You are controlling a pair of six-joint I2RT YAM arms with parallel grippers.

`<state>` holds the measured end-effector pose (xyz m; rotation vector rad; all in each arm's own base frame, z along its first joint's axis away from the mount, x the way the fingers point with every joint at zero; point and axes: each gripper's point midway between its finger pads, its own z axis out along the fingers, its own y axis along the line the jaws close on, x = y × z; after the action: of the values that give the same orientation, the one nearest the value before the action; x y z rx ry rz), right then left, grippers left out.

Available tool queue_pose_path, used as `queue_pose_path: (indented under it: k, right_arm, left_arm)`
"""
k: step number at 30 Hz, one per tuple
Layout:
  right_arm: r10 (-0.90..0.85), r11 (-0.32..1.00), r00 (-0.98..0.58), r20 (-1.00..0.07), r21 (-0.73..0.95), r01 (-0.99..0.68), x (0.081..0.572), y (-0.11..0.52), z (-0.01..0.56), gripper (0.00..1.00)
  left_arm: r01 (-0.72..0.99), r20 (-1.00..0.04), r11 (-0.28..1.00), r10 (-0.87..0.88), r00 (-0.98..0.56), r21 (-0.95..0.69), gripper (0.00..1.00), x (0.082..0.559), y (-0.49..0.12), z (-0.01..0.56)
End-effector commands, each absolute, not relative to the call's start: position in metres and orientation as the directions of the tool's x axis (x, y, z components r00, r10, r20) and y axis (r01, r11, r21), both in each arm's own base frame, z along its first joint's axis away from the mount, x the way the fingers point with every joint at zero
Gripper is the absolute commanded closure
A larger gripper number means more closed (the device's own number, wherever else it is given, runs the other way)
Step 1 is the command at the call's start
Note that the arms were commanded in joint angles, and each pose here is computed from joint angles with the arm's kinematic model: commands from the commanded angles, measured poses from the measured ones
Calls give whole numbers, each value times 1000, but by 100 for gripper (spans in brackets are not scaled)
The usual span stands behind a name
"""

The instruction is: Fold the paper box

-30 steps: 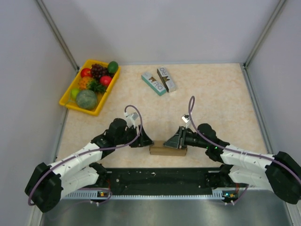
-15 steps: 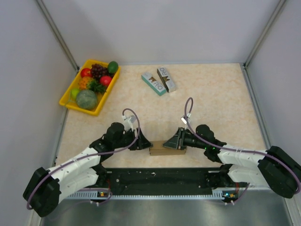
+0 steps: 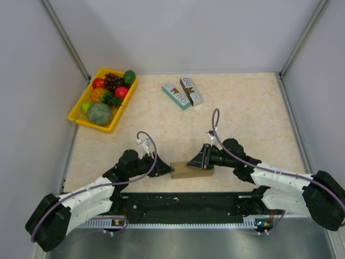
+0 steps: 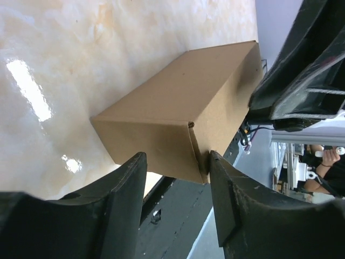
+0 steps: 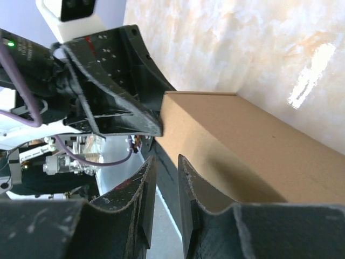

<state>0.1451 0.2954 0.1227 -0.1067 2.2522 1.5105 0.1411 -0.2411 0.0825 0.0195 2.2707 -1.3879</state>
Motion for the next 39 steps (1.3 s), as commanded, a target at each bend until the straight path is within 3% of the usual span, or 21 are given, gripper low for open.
queue_pose_path:
  k: [1,7,17,22,29,33,39]
  right_arm:
    - [187,365,-862,-471,848,-384,153,298,173,77]
    - [200,417,-820,-536,804,-424,152,267,193,76]
    - [213,456,-871,-443,833,-313,145,244,105,76]
    - [184,480,-872,-454,815,-323,145,243,103,76]
    - [183,416,-821,-540,800,-433,153,252,175,76]
    - [213,370,-841,-498,837,-403,146,253,166,76]
    - [235,396,-894,-382,878,-271,129,241,99,76]
  left_arm:
    - [143,-372,615,-262,-891,-775,48,137,-216,34]
    - [122,-402,649,-303,-864,-751,51,138,-202,31]
    - [154,-402,621,-280,-872,-768,52,137,-209,44]
    - [148,-391,616,-281,-877,-773,52,138,-212,45]
    - [213,-465,627,-269,-843,-749,43,151,-215,83]
    - [233,-488,634,-261,-833,-738,35,154,-215,93]
    - [221,-440,619,-225,-869,-754,37,144,-219,76]
